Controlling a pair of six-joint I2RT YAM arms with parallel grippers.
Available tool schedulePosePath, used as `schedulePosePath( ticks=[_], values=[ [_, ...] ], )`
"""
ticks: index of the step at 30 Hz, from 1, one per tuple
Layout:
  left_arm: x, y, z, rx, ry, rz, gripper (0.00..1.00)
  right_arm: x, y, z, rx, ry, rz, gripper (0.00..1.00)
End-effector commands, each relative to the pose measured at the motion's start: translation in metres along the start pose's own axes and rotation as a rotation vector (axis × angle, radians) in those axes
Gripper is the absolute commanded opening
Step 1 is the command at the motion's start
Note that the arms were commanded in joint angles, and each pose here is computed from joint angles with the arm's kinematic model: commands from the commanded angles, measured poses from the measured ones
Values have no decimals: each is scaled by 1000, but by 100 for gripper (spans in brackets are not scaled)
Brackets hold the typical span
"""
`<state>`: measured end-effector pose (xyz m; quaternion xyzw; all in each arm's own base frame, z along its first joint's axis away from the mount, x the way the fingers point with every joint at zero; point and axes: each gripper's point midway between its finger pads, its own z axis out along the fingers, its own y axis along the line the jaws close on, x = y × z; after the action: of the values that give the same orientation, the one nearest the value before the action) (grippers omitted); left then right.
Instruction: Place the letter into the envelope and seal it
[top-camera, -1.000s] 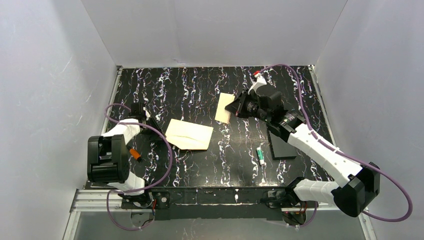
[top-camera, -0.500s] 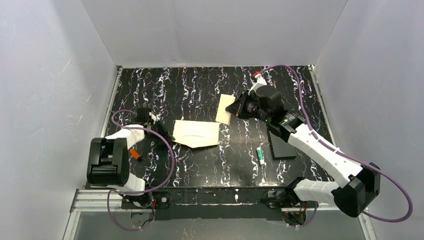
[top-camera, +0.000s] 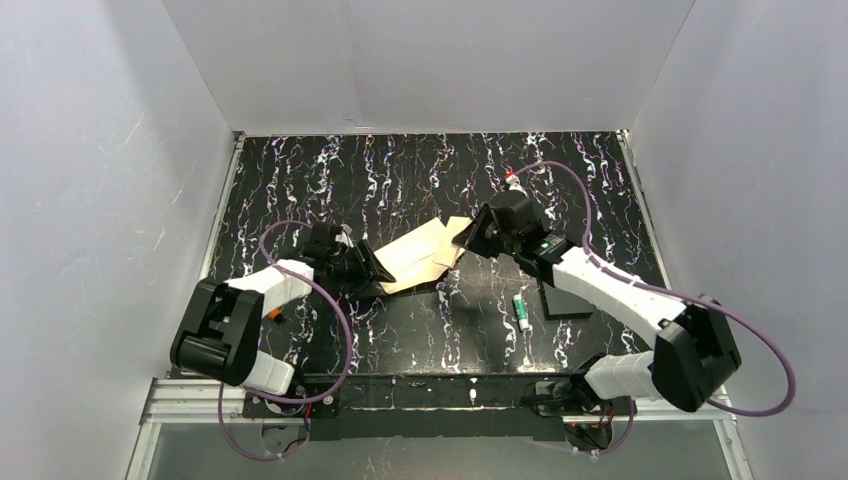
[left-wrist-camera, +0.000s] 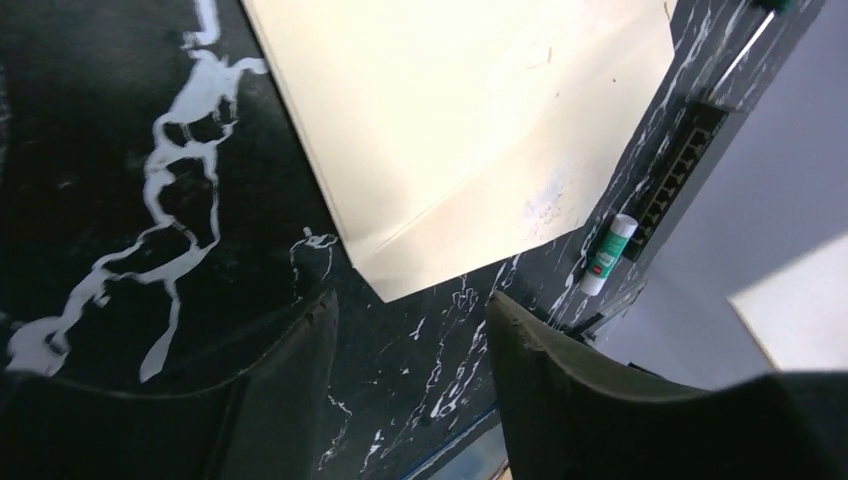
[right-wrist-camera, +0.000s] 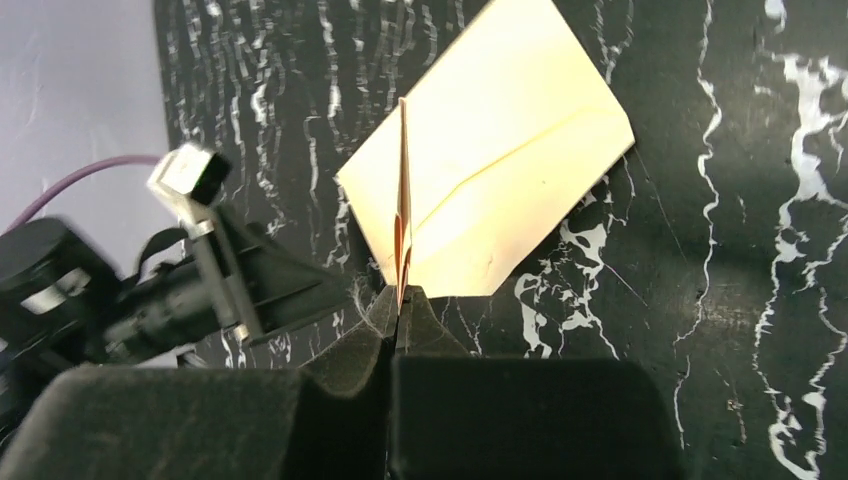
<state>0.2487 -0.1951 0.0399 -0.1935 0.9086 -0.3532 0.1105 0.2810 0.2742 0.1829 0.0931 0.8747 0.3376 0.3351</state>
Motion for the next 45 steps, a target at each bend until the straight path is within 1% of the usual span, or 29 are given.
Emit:
schedulePosePath(
  ticks=[1, 4, 6, 7, 9, 11, 13, 16, 18, 21, 25, 29, 33, 35, 38, 43, 45],
  values=[
    [-16, 1, -32, -112, -96, 91, 60, 7, 6, 29, -54, -7, 204, 1],
    [-40, 9, -60, -254, -203, 192, 71, 28, 12, 47, -96, 88, 285, 1],
    [-62, -3, -67, -267, -264, 269, 76, 37, 10, 55, -87, 120, 288, 1],
    [-71, -10, -64, -256, -271, 307, 78, 39, 8, 58, -80, 123, 278, 1],
    [-87, -18, -52, -257, -223, 371, 79, 42, 2, 62, -57, 128, 264, 1],
    [-96, -26, -34, -237, -130, 400, 77, 45, 0, 67, -55, 138, 251, 1],
    [-106, -26, -14, -231, -76, 417, 76, 50, 1, 72, -61, 165, 235, 1],
    [-119, -32, 3, -206, -44, 459, 78, 54, 4, 70, -73, 200, 216, 1],
    [-117, -30, 12, -200, 8, 460, 77, 51, 2, 66, -57, 190, 197, 1],
    [-106, -23, 19, -192, 68, 425, 74, 48, -6, 63, -18, 162, 180, 1],
    [-84, -12, 23, -175, 123, 335, 71, 48, -11, 67, -19, 162, 177, 1],
    [-55, -2, 24, -137, 185, 237, 67, 43, -16, 70, -18, 157, 126, 1],
    [-37, -5, 16, -89, 189, 177, 64, 38, -33, 66, 15, 165, 85, 1],
    [-29, -8, 10, -62, 188, 170, 64, 36, -47, 61, 45, 185, 93, 1],
    [-20, -10, 2, -34, 183, 166, 64, 29, -58, 55, 43, 191, 82, 1],
    [-6, -17, 1, 41, 210, 118, 65, 25, -73, 52, 67, 221, -29, 1],
    [-6, -16, 5, 53, 190, 103, 64, 26, -77, 53, 65, 234, -59, 1]
  ],
)
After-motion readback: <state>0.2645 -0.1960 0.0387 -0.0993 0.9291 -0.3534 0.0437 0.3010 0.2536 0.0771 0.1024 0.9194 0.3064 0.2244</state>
